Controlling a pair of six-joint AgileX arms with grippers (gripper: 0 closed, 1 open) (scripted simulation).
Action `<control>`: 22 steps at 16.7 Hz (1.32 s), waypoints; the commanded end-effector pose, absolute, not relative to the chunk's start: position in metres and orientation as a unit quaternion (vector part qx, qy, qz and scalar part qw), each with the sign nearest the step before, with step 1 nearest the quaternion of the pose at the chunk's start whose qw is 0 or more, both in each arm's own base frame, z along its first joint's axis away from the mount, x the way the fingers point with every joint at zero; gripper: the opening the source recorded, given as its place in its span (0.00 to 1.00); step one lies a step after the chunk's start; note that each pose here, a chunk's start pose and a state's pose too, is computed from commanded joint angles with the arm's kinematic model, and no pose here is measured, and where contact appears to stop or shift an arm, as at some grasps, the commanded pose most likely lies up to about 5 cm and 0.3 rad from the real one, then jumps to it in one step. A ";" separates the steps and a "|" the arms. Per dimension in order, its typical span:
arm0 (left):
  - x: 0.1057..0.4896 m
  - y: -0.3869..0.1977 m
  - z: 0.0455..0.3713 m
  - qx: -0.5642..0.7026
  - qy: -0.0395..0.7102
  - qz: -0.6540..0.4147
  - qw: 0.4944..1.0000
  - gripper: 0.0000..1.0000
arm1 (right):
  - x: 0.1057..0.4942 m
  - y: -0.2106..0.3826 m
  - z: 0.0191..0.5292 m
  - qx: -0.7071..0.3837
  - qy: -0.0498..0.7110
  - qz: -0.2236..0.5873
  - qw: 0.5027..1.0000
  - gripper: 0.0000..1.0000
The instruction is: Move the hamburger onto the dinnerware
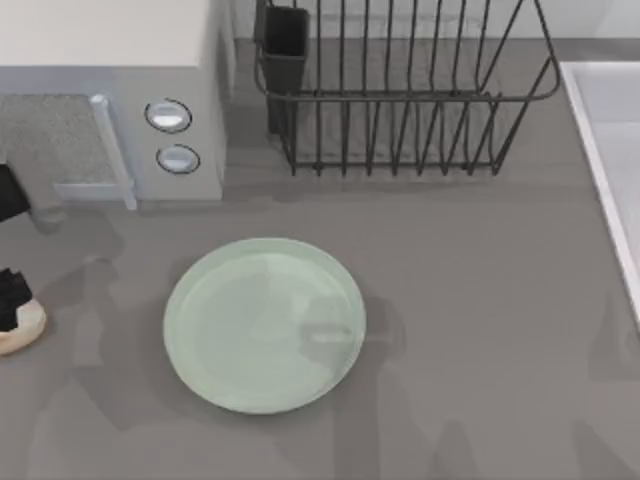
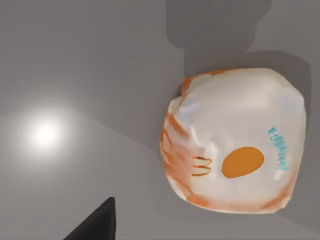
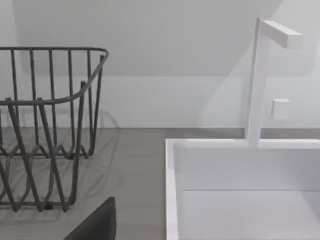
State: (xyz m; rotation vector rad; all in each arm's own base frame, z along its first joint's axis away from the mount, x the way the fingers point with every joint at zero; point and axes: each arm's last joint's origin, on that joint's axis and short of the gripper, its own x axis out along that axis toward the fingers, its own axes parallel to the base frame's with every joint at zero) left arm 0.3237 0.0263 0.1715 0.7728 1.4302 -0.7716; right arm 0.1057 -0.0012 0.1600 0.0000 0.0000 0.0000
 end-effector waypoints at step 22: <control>0.324 0.026 0.092 0.336 0.622 -0.336 0.622 0.77 | 0.106 -0.001 0.160 0.000 0.000 0.000 1.000 1.00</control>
